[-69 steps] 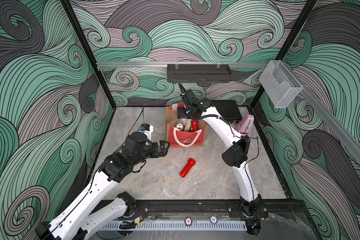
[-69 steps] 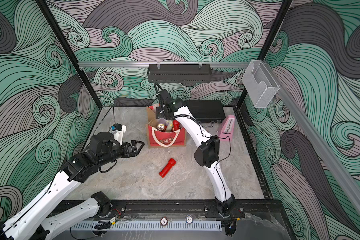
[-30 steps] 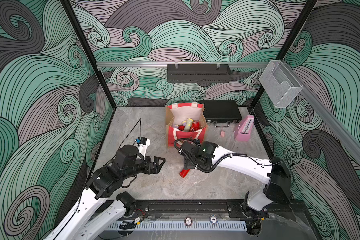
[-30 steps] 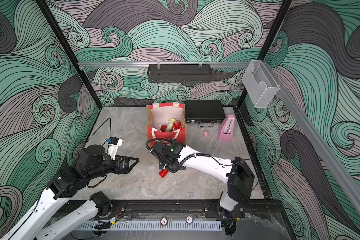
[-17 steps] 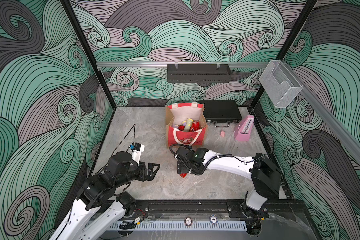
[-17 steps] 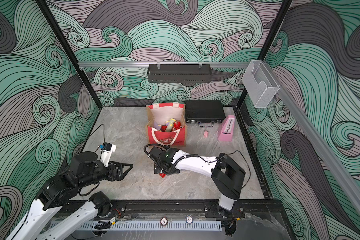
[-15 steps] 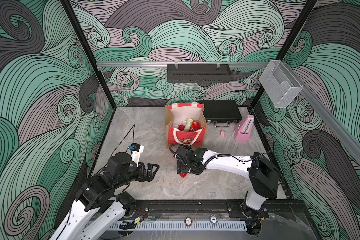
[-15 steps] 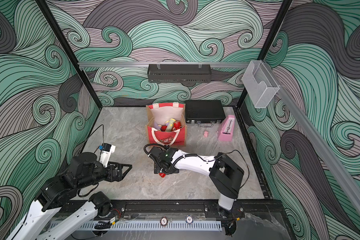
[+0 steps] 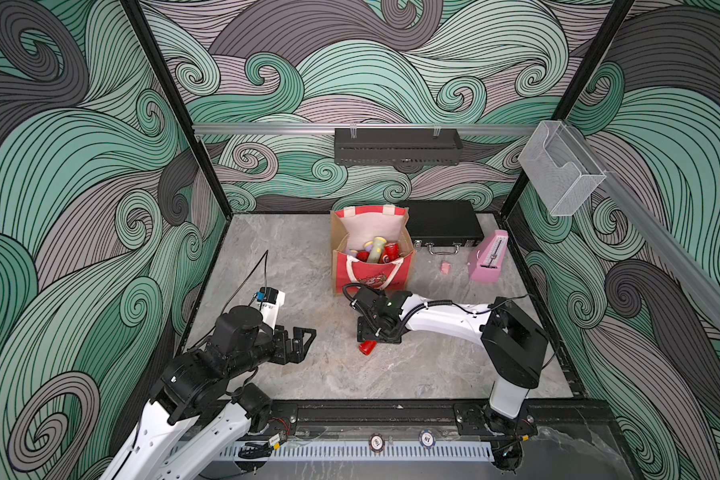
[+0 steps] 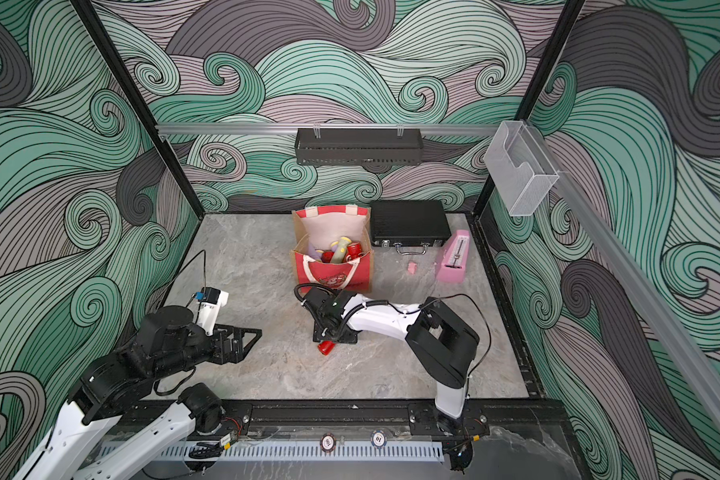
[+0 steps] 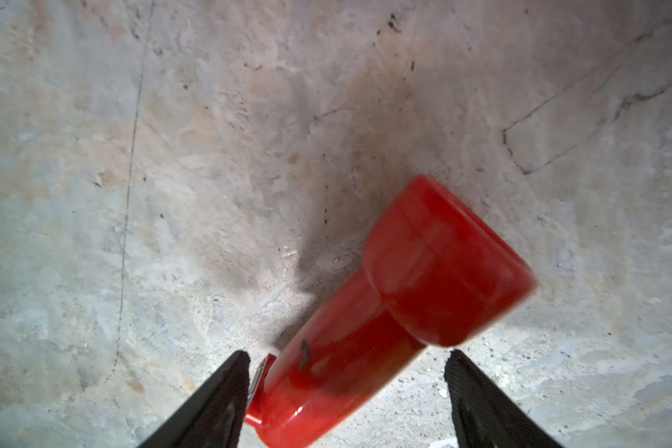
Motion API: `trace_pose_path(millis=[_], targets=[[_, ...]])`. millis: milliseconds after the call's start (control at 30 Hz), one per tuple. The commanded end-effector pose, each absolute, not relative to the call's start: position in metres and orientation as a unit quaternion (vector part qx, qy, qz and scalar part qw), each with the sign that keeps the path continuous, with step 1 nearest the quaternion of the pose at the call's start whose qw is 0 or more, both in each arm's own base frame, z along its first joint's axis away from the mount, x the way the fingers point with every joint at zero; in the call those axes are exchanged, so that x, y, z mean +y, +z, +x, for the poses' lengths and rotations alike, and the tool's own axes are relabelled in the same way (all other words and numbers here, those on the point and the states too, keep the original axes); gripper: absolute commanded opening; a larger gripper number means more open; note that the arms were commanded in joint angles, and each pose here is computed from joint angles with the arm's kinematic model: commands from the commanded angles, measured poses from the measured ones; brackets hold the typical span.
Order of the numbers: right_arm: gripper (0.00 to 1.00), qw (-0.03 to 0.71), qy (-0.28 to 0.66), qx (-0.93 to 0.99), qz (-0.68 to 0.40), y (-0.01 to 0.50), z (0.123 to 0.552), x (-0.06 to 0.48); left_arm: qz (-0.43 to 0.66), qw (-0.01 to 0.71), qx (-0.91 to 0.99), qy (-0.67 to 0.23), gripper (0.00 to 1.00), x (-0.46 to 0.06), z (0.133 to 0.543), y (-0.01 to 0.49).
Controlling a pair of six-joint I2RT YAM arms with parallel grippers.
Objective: Put the flashlights into the tote bags
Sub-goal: Pick up the flashlight from the center of the board.
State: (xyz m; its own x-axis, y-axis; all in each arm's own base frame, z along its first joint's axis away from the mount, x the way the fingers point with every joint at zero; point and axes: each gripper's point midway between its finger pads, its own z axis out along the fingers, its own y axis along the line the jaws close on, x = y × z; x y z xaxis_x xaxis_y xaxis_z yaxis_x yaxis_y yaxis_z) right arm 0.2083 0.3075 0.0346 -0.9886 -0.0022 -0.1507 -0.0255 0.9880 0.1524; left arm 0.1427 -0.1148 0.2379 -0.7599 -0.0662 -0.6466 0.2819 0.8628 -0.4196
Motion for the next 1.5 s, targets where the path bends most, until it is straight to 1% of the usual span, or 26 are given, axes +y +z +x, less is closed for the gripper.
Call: trace_pose_path(millis=[0,267,500,933,1167,1467], targets=[[0.78,0.068,0.066,0.996,0.002,0.026,0.210,0.302,0.062,0.352,0.899,-0.252,0.99,-0.112,0.143,0.249],[0.74,0.057,0.056,0.997,-0.005,0.015,0.209,0.300,0.062,0.355,0.898,-0.253,0.99,-0.114,0.146,0.250],[0.66,0.051,0.045,0.998,-0.006,0.008,0.206,0.293,0.064,0.358,0.897,-0.251,0.99,-0.114,0.147,0.251],[0.57,0.041,0.026,0.999,-0.003,-0.002,0.197,0.277,0.071,0.358,0.896,-0.252,0.99,-0.120,0.154,0.252],[0.48,0.041,0.017,0.999,0.008,-0.003,0.190,0.263,0.076,0.355,0.896,-0.255,0.98,-0.124,0.156,0.251],[0.32,0.041,-0.007,0.999,0.010,-0.001,0.180,0.243,0.073,0.355,0.895,-0.260,0.99,-0.125,0.156,0.252]])
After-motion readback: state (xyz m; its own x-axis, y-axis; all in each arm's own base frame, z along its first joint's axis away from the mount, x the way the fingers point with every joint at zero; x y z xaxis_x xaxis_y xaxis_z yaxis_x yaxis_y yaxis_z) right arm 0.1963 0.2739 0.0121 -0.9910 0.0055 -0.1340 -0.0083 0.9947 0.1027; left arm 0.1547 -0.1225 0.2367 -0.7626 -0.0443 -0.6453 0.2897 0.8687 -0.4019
